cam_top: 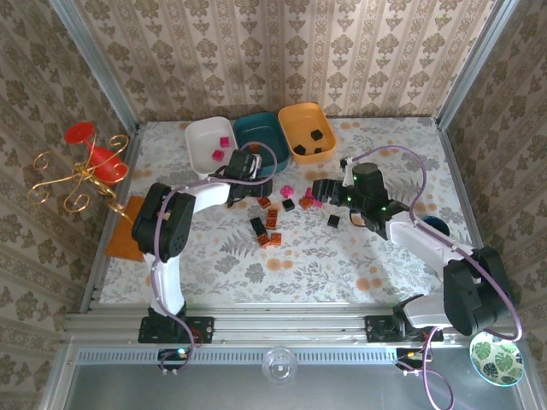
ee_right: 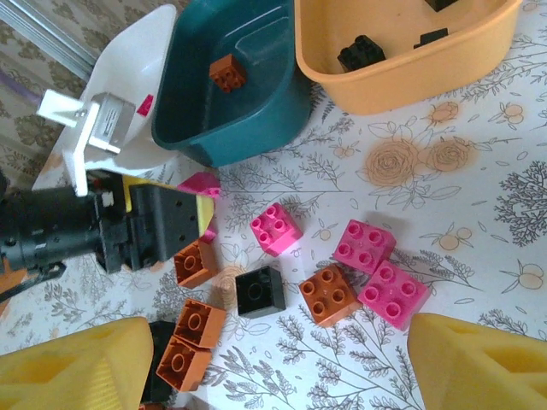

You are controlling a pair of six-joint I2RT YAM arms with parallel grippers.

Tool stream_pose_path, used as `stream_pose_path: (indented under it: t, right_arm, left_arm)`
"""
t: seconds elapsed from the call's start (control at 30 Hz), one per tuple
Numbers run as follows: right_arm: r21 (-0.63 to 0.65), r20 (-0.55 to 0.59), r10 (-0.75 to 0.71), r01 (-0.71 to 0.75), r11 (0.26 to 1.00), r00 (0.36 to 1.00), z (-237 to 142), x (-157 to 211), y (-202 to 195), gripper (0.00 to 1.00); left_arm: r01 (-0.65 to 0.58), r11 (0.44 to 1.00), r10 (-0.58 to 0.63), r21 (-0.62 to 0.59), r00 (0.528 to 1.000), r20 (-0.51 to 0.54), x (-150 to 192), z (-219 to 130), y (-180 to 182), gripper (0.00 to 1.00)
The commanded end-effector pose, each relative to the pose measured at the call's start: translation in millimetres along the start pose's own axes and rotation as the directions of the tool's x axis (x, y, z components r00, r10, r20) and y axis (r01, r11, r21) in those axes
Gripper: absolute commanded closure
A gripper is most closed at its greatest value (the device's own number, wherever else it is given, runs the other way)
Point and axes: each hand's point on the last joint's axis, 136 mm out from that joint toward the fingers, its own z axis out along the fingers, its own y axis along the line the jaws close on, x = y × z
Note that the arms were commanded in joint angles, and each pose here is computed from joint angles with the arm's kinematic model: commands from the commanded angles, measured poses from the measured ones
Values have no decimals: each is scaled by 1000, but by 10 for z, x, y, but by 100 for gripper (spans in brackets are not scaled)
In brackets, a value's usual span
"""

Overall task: Sort the legos into containers by color
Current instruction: Pick up the lego from the center of the table, then place the lego in the container.

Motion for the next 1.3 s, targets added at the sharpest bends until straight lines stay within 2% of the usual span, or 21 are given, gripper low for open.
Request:
stream_pose_path:
  t: [0.0, 0.17, 0.47, 0.67, 1.0, 1.27]
  right_arm:
    - [14, -8, -31, 31, 999, 1000, 6, 89, -70, 20]
    - [3, -9, -31, 31, 1000, 999, 12, 126, -73, 19]
    - [2, 6, -34, 34, 999, 999, -34, 134, -79, 18]
    - [0, 5, -27, 27, 1000, 1000, -14, 138, -83, 18]
    - [7, 7, -24, 24, 1000, 1000, -19, 135, -93, 18]
    - [10, 1, -20, 20, 1000, 1000, 3, 143, -104, 18]
  left_arm:
    - [7, 999, -7, -33, 1000, 2, -85, 74, 3, 28]
    - [3, 999, -3, -52, 1000, -11, -98, 207, 1, 32]
    - [-30, 995, 28, -94, 999, -14, -55, 230, -21, 49]
    - [-41, 993, 48, -108, 997, 62, -172, -30, -23, 57]
    - [-53, 993, 72, -103, 979, 191, -320, -722, 77, 62]
    - [-29, 998, 38, -52, 984, 176, -280, -733, 85, 61]
